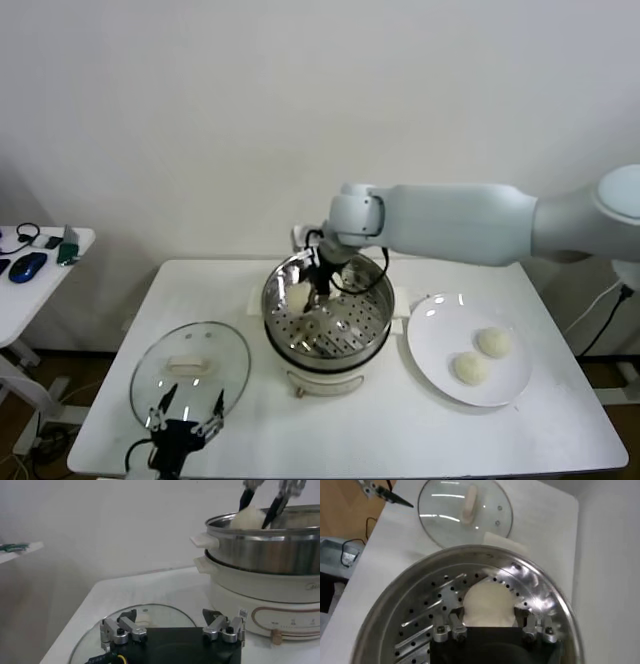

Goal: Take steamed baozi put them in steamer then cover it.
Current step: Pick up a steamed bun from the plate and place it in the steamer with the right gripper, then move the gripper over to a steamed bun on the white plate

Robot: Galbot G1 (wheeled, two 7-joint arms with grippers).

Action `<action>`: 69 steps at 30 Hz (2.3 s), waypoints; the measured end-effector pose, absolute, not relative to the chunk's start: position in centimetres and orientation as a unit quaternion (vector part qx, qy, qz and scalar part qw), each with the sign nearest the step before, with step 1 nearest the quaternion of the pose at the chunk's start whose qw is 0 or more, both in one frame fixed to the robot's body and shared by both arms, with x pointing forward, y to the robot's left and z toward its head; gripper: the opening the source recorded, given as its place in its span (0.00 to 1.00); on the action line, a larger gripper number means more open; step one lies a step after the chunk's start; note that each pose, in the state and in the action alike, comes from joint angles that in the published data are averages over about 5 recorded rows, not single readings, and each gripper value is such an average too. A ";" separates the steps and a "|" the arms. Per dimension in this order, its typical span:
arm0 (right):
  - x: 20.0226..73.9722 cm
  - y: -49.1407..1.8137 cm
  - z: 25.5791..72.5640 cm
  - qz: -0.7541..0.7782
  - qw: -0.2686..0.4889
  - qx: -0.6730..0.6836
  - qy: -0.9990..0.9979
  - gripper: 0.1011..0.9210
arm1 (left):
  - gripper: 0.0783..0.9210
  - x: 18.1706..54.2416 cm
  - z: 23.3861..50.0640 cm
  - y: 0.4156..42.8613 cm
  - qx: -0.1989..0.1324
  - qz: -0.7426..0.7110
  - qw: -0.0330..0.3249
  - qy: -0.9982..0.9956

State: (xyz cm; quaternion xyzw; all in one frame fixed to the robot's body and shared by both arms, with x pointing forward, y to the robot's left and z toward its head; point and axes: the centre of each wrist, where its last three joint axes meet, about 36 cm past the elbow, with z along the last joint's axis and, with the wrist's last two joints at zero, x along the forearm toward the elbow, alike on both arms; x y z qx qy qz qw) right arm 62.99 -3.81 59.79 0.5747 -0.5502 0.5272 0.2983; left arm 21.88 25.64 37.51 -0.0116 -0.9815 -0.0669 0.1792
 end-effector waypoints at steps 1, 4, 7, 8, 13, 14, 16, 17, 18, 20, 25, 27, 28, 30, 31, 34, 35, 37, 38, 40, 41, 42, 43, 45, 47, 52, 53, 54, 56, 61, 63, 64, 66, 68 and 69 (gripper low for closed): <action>63.0 -3.7 59.5 0.529 0.298 0.574 -0.549 0.70 | 0.88 21.9 37.5 25.6 -0.012 -0.066 0.179 -0.982; 63.0 -3.3 58.9 0.532 0.297 0.573 -0.549 0.72 | 0.88 21.9 37.6 25.4 -0.012 -0.064 0.178 -0.982; 63.0 -3.2 58.8 0.534 0.293 0.573 -0.549 0.79 | 0.88 21.9 37.7 25.3 -0.013 -0.063 0.178 -0.982; 63.0 -3.3 59.0 0.534 0.291 0.574 -0.548 0.81 | 0.88 21.9 37.7 25.3 -0.013 -0.063 0.178 -0.982; 63.7 -5.2 61.5 0.543 0.283 0.573 -0.544 0.88 | 0.88 21.9 37.9 25.2 -0.014 -0.063 0.180 -0.982; 64.0 -6.0 62.3 0.545 0.284 0.573 -0.543 0.88 | 0.88 21.9 37.9 25.2 -0.014 -0.063 0.180 -0.982; 64.5 -8.0 64.2 0.546 0.288 0.572 -0.541 0.88 | 0.88 21.9 38.0 25.2 -0.015 -0.063 0.180 -0.981; 64.8 -9.2 65.1 0.546 0.292 0.571 -0.540 0.88 | 0.88 21.9 38.1 25.2 -0.016 -0.063 0.181 -0.981; 65.0 -10.5 66.0 0.546 0.297 0.569 -0.538 0.88 | 0.88 21.9 38.1 25.2 -0.016 -0.063 0.181 -0.981; 65.2 -13.4 67.7 0.547 0.308 0.565 -0.535 0.88 | 0.88 22.0 38.2 25.2 -0.017 -0.064 0.181 -0.981; 64.4 -21.6 68.8 0.546 0.352 0.552 -0.522 0.88 | 0.88 22.3 38.3 25.3 -0.018 -0.066 0.181 -0.981; 63.7 -24.9 68.0 0.543 0.372 0.547 -0.517 0.88 | 0.88 22.4 38.4 25.3 -0.018 -0.066 0.181 -0.981; 63.3 -26.4 67.4 0.541 0.382 0.544 -0.516 0.88 | 0.88 22.4 38.4 25.3 -0.018 -0.066 0.181 -0.981; 62.4 -29.1 65.9 0.535 0.400 0.539 -0.513 0.88 | 0.88 22.4 38.4 25.2 -0.019 -0.066 0.182 -0.981; 62.0 -30.3 65.1 0.532 0.407 0.537 -0.512 0.88 | 0.88 22.4 38.5 25.2 -0.019 -0.066 0.182 -0.981; 60.7 -32.9 62.3 0.526 0.426 0.531 -0.511 0.88 | 0.88 22.3 38.4 25.2 -0.020 -0.066 0.182 -0.981; 60.4 -33.5 61.3 0.524 0.430 0.529 -0.510 0.88 | 0.88 22.3 38.4 25.2 -0.019 -0.066 0.183 -0.981; 59.7 -34.5 59.4 0.523 0.438 0.525 -0.508 0.88 | 0.88 22.2 38.4 25.1 -0.019 -0.065 0.184 -0.981; 59.5 -34.8 58.5 0.523 0.442 0.523 -0.507 0.88 | 0.88 22.2 38.3 25.1 -0.019 -0.065 0.184 -0.981; 59.0 -35.3 56.8 0.523 0.448 0.520 -0.505 0.88 | 0.88 22.2 38.3 25.1 -0.018 -0.064 0.185 -0.980; 58.8 -35.5 55.9 0.523 0.451 0.518 -0.505 0.88 | 0.88 22.1 38.2 25.0 -0.018 -0.063 0.186 -0.980; 58.6 -35.7 55.1 0.523 0.453 0.516 -0.504 0.88 | 0.88 22.1 38.2 25.0 -0.018 -0.063 0.186 -0.980; 58.5 -35.8 54.3 0.524 0.455 0.515 -0.503 0.88 | 0.88 22.0 38.1 25.0 -0.018 -0.063 0.187 -0.980; 58.2 -35.9 52.8 0.524 0.459 0.512 -0.502 0.88 | 0.88 22.0 38.0 25.0 -0.018 -0.062 0.188 -0.980; 57.9 -36.0 51.4 0.525 0.463 0.509 -0.502 0.88 | 0.88 21.9 38.0 25.0 -0.018 -0.062 0.189 -0.980; 57.4 -36.0 48.6 0.527 0.466 0.503 -0.502 0.88 | 0.88 21.9 37.8 25.0 -0.017 -0.062 0.191 -0.980; 57.4 -36.0 48.2 0.528 0.466 0.501 -0.503 0.88 | 0.88 21.9 37.8 25.0 -0.017 -0.061 0.191 -0.980; 57.4 -36.0 47.8 0.529 0.466 0.500 -0.504 0.88 | 0.88 21.9 37.8 25.0 -0.017 -0.061 0.191 -0.980; 57.4 -36.0 47.2 0.530 0.466 0.497 -0.505 0.88 | 0.88 21.9 37.8 25.0 -0.018 -0.061 0.191 -0.979; 57.4 -36.0 46.1 0.532 0.465 0.492 -0.508 0.81 | 0.88 22.0 37.8 25.0 -0.018 -0.062 0.191 -0.979; 57.4 -36.0 45.8 0.532 0.465 0.491 -0.510 0.77 | 0.88 22.1 37.8 25.0 -0.017 -0.063 0.190 -0.980; 57.4 -36.0 45.7 0.532 0.465 0.491 -0.511 0.76 | 0.88 22.1 37.8 25.0 -0.017 -0.063 0.190 -0.980; 57.4 -36.0 45.6 0.531 0.464 0.491 -0.511 0.72 | 0.88 22.1 37.9 25.0 -0.018 -0.063 0.189 -0.980; 57.3 -36.1 45.6 0.530 0.464 0.492 -0.511 0.69 | 0.88 22.1 38.0 25.0 -0.018 -0.062 0.188 -0.980; 57.3 -36.1 45.7 0.529 0.464 0.493 -0.511 0.67 | 0.88 22.1 38.0 25.0 -0.017 -0.062 0.188 -0.980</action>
